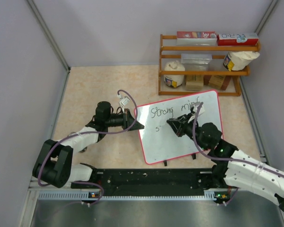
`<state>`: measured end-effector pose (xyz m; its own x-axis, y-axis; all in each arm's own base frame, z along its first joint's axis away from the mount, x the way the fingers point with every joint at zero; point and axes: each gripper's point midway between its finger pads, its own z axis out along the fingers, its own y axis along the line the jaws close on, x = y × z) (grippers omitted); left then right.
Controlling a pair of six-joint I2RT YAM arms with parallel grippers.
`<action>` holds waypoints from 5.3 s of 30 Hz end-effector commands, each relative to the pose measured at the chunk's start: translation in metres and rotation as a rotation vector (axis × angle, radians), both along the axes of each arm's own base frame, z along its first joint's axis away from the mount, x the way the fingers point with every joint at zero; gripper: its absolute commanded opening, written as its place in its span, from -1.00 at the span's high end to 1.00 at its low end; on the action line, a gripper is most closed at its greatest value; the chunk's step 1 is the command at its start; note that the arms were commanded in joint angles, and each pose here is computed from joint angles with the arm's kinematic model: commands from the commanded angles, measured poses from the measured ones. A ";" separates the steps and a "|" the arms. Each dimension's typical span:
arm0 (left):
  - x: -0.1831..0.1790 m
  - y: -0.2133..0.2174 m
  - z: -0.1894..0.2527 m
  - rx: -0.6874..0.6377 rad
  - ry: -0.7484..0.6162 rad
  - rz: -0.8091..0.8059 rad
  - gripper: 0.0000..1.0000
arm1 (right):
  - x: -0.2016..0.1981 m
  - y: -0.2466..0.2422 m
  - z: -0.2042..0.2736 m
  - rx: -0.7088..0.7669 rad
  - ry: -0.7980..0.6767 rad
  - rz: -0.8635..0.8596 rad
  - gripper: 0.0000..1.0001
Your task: Write a sentence on the whiteboard
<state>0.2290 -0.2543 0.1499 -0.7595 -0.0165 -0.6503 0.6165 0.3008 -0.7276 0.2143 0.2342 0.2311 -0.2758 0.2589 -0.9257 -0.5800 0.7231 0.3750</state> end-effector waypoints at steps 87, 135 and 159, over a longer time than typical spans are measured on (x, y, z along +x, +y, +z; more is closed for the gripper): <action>0.017 0.007 -0.028 0.106 -0.125 0.050 1.00 | 0.003 -0.009 -0.029 -0.025 0.066 -0.068 1.00; 0.015 0.009 -0.028 0.116 -0.127 0.054 1.00 | 0.011 -0.006 -0.040 -0.074 0.087 -0.087 1.00; 0.014 0.010 -0.031 0.118 -0.124 0.056 1.00 | 0.005 -0.026 -0.047 -0.081 0.099 -0.139 1.00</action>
